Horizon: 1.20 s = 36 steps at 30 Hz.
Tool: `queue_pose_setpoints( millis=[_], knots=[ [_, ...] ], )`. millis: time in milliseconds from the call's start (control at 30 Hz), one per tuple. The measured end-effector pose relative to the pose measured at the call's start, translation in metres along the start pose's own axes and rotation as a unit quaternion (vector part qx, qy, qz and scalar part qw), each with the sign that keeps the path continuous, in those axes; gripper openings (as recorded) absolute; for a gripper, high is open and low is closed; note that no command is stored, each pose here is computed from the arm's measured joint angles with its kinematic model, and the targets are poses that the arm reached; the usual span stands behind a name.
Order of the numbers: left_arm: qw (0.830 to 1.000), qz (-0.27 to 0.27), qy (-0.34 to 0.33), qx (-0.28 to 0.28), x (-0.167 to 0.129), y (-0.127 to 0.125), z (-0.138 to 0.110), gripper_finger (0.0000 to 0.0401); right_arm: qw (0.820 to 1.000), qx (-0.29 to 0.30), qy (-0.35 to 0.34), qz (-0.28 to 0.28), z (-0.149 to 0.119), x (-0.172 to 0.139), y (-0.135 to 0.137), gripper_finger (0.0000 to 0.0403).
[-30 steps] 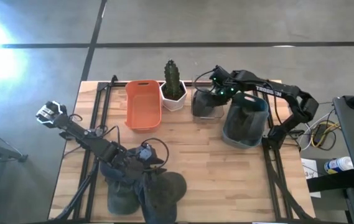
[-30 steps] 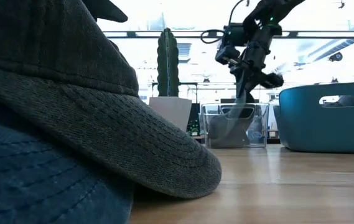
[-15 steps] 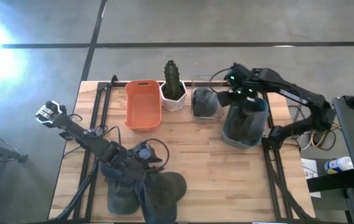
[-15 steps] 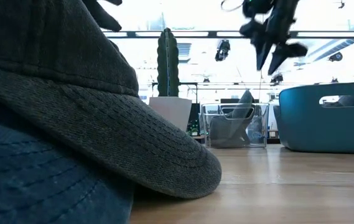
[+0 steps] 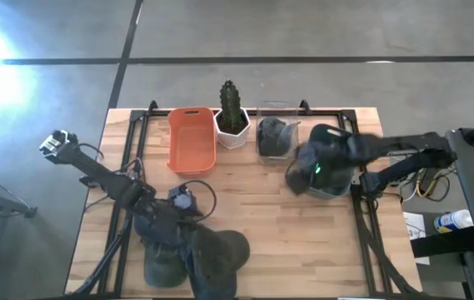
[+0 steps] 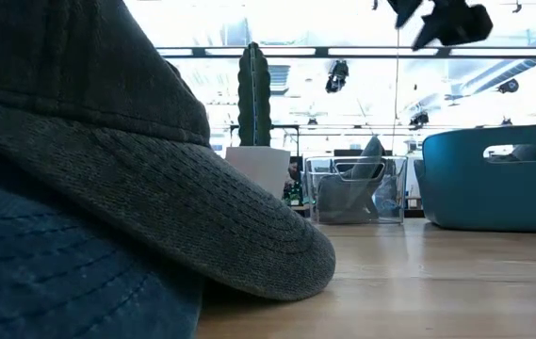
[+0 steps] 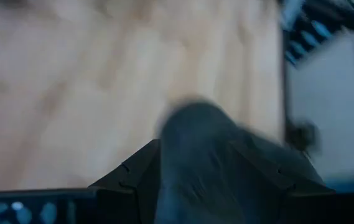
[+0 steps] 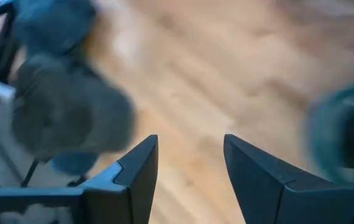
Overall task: Pick & Place hat
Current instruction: Put the black cap into the blue bin
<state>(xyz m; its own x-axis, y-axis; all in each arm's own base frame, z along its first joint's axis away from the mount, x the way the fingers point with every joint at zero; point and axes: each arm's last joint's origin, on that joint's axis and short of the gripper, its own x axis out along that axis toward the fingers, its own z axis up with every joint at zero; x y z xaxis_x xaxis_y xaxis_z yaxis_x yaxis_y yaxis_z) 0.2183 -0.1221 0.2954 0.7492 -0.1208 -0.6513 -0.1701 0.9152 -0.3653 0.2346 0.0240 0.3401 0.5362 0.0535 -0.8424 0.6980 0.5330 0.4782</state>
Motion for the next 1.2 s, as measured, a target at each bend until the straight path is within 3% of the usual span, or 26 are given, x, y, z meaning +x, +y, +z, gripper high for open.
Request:
queue_pose_setpoints(
  millis=[100,333,600,767,1200],
  knots=[
    [0.997,-0.042,0.069,-0.016,-0.004,-0.001,-0.008,0.0174,0.999,-0.023,0.012,0.031,-0.013,0.024,0.025,0.0178],
    [0.984,-0.061,0.165,-0.015,0.002,-0.02,-0.037,0.0174,0.989,-0.054,0.077,0.11,-0.03,0.097,0.07,0.0178],
    [0.986,-0.075,0.144,-0.048,0.02,-0.04,-0.048,0.0174,0.978,-0.047,0.142,0.145,-0.042,0.172,0.086,0.0178],
    [0.991,-0.074,0.111,-0.028,0.033,-0.046,-0.049,0.0174,0.973,-0.021,0.174,0.149,-0.047,0.199,0.087,0.0178],
    [0.981,0.018,0.193,-0.007,0.102,-0.03,-0.088,0.0174,0.965,0.014,0.234,0.115,-0.078,0.226,0.085,0.0178]
  ],
)
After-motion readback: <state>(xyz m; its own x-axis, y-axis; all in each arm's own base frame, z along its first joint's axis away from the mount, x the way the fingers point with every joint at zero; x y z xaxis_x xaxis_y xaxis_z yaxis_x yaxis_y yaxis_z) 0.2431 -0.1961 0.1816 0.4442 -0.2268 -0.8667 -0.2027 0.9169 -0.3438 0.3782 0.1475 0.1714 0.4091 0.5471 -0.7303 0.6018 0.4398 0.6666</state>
